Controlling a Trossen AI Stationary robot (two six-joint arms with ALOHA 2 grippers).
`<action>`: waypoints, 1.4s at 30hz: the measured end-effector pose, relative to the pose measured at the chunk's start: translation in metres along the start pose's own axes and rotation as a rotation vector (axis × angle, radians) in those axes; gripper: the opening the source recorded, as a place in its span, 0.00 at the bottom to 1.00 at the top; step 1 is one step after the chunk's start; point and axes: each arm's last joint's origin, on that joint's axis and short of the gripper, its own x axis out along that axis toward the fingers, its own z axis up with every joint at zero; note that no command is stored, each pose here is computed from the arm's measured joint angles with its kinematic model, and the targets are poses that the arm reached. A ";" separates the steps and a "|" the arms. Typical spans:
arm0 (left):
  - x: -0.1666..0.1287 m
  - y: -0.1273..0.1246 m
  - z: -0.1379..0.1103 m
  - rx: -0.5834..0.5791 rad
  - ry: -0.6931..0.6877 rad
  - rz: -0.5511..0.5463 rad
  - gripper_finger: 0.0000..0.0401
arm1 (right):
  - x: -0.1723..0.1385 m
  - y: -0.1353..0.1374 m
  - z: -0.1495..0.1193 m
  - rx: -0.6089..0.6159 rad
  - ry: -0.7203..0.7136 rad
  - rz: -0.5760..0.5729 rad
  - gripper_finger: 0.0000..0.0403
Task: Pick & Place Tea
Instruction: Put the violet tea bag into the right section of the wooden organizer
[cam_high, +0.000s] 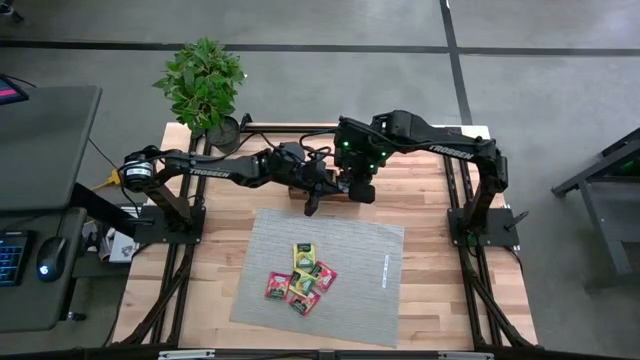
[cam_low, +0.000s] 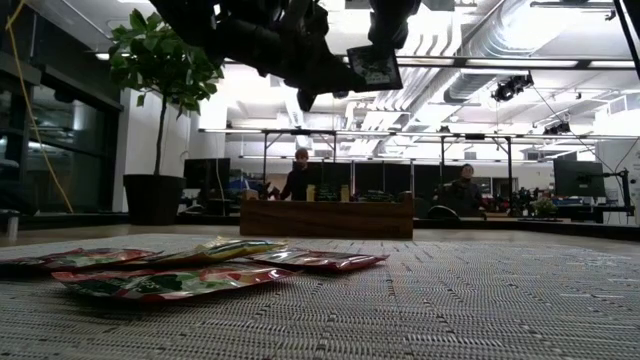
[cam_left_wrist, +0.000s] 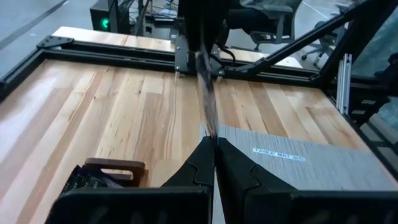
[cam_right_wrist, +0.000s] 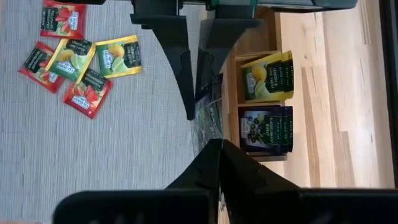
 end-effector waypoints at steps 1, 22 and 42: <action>0.000 0.000 0.000 0.015 0.000 -0.004 0.00 | 0.000 0.000 0.000 -0.002 0.000 0.000 0.01; -0.002 0.004 -0.020 0.004 0.201 0.146 0.53 | -0.003 -0.025 -0.001 0.009 -0.011 -0.108 0.00; -0.058 -0.010 -0.066 -0.053 0.079 0.238 0.54 | 0.075 -0.070 -0.034 0.039 -0.045 -0.050 0.00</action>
